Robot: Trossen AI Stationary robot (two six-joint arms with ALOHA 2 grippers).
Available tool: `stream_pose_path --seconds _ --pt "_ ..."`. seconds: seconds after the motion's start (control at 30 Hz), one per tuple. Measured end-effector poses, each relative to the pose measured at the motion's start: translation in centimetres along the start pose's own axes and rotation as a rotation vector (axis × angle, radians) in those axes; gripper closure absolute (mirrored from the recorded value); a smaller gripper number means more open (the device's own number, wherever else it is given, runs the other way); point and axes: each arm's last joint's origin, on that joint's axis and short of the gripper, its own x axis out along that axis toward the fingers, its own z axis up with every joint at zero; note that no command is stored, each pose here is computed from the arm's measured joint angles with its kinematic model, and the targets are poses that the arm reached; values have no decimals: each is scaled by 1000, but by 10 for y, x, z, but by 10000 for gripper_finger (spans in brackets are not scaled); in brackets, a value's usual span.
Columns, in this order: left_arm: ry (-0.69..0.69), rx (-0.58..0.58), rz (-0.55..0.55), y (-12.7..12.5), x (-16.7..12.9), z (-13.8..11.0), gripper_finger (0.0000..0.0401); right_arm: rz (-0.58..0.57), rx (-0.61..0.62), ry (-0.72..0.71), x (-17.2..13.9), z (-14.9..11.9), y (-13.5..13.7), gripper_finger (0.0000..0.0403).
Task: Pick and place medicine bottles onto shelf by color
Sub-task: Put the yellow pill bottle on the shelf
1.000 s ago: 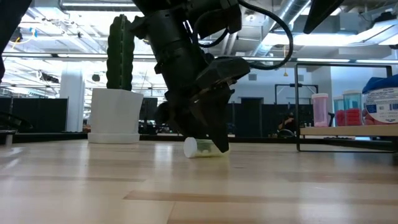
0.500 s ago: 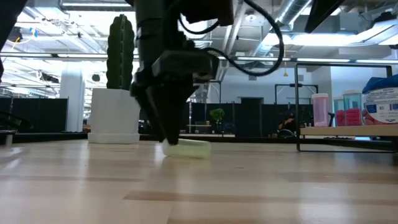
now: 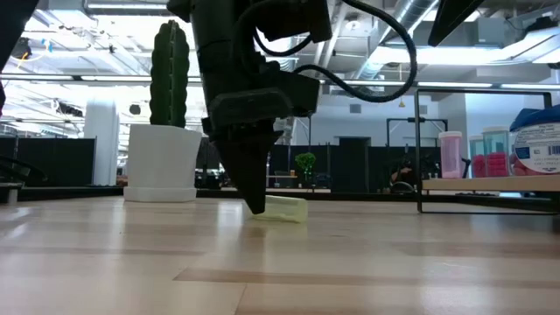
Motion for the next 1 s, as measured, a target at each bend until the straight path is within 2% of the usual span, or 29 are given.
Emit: stream_pose_path --seconds 0.27,0.37,0.73,1.0 --pt "36 322 -14 7 2 1 195 20 16 -21 0 2 2 23" --pt "40 407 -16 7 3 1 195 22 25 -24 0 3 2 23" --pt "6 589 6 7 4 4 195 27 29 -28 0 3 3 23" --pt "8 581 -22 5 8 5 195 26 29 -28 0 3 3 23"
